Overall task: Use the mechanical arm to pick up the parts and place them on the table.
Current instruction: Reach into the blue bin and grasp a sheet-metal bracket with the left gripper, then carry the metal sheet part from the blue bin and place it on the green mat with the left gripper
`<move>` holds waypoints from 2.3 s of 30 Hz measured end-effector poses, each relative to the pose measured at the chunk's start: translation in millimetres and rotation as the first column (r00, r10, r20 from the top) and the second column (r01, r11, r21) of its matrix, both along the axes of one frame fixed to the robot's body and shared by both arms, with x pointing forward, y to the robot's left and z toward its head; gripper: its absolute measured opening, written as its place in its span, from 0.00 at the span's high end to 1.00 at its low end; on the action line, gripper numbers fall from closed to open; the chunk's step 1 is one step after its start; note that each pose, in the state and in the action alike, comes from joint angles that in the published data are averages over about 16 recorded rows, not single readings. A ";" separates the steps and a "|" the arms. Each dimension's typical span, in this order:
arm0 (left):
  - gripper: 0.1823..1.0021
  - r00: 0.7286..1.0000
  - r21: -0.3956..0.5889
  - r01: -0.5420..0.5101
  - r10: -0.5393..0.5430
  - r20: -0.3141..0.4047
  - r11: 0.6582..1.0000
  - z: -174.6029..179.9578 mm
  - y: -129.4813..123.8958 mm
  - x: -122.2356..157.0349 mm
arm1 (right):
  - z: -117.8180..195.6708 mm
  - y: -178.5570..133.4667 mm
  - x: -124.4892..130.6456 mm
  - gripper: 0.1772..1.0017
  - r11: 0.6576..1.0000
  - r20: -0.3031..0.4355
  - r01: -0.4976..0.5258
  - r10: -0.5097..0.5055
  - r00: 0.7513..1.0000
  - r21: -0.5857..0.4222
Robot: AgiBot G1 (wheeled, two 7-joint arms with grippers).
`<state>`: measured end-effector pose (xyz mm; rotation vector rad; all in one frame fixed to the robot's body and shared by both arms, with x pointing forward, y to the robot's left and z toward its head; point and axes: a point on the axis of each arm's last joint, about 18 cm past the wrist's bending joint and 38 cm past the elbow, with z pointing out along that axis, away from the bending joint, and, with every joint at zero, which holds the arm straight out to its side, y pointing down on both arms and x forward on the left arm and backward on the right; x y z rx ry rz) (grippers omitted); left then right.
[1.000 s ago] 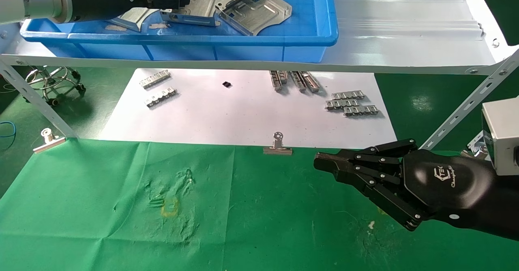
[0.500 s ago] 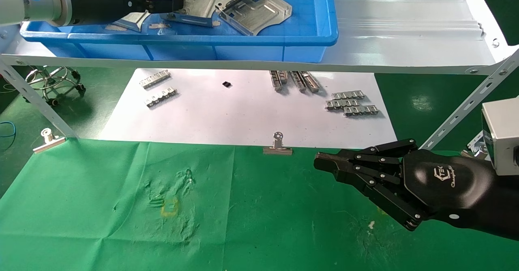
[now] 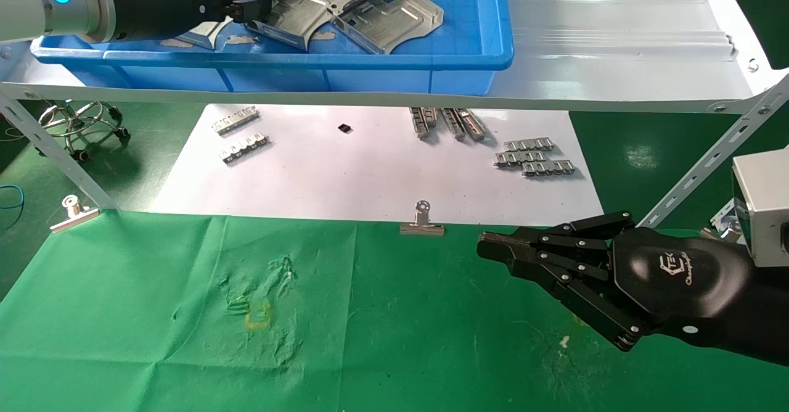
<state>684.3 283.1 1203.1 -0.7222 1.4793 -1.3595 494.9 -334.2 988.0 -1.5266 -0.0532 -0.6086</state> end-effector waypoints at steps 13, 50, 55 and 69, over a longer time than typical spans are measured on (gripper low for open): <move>0.88 0.993 -0.042 -0.004 0.009 0.117 0.999 27.7 12.9 -16.7 | 0.0 0.0 0.0 0.98 1.000 0.000 0.000 0.000 1.000 0.000; 0.89 0.794 0.623 0.410 -0.597 0.114 0.666 -100.4 41.8 -124.1 | 0.0 0.0 0.0 0.98 1.000 0.000 0.000 0.000 1.000 0.000; 0.89 0.793 0.703 0.414 -0.608 0.032 0.578 -138.3 51.3 -117.3 | 0.0 0.0 0.0 0.98 1.000 0.000 0.000 0.000 1.000 0.000; 0.89 0.861 0.812 0.370 -0.494 -0.118 0.452 -225.2 75.9 -86.3 | 0.0 0.0 0.0 0.98 1.000 0.000 0.000 0.000 1.000 0.000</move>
